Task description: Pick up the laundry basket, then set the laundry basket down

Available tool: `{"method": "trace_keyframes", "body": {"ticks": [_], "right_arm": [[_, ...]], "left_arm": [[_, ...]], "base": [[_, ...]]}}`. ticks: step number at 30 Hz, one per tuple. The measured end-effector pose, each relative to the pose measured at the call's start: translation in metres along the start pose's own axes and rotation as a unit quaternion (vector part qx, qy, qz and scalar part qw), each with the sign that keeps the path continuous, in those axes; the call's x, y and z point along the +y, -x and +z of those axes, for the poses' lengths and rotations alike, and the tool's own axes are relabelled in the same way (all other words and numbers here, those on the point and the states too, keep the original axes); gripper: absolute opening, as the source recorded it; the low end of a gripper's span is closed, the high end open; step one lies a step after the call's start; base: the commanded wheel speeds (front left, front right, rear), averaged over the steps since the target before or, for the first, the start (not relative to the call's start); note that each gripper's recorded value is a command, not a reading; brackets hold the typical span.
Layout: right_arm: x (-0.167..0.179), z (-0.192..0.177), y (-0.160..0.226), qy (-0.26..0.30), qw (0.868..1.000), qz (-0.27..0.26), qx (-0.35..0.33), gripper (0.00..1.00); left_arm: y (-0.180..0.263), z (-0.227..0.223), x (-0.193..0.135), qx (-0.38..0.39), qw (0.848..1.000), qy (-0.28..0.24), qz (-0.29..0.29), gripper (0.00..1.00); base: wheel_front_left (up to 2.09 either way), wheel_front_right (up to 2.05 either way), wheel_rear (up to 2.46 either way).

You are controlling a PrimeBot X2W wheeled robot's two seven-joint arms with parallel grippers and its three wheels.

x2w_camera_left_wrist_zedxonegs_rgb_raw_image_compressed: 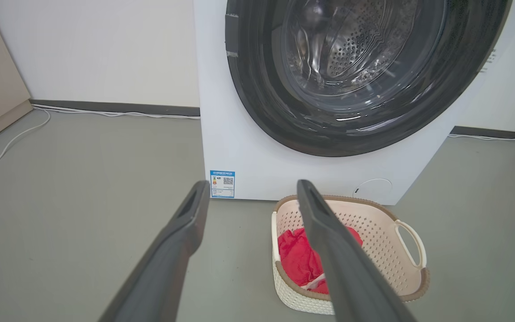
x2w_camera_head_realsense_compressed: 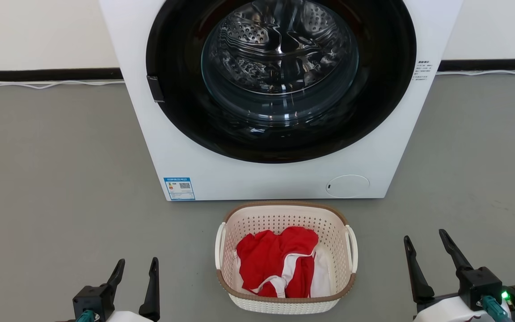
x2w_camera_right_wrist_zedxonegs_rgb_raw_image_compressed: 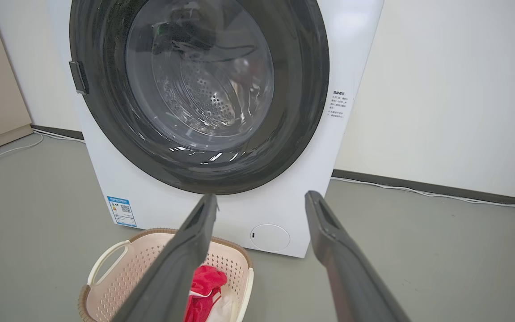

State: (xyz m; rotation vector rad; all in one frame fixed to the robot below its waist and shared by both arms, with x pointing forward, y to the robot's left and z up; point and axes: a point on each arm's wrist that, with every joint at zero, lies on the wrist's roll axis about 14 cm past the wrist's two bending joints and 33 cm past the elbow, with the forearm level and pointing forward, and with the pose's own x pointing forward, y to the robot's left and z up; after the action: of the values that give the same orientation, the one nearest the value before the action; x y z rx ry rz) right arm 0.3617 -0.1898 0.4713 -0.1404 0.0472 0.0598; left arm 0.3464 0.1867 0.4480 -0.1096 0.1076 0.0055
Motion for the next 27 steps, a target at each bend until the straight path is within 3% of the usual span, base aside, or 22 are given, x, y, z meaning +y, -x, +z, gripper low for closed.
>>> {"method": "trace_keyframes", "body": {"ticks": [13,20,27], "right_arm": [[-0.002,-0.022,-0.01,0.0,0.999,-0.002,0.034,1.0],[-0.007,-0.034,-0.048,-0.013,0.999,-0.011,0.048,1.0],[0.001,-0.072,-0.09,-0.025,0.995,-0.003,0.094,1.0]], "left_arm": [[-0.02,-0.011,-0.006,0.021,1.0,0.002,-0.009,1.0],[-0.056,-0.021,-0.017,0.037,0.999,0.014,-0.024,1.0],[-0.104,-0.046,-0.032,0.073,0.996,0.025,-0.047,1.0]], "base": [[0.0,0.0,0.0],[0.0,0.0,0.0],[0.0,0.0,0.0]]}}
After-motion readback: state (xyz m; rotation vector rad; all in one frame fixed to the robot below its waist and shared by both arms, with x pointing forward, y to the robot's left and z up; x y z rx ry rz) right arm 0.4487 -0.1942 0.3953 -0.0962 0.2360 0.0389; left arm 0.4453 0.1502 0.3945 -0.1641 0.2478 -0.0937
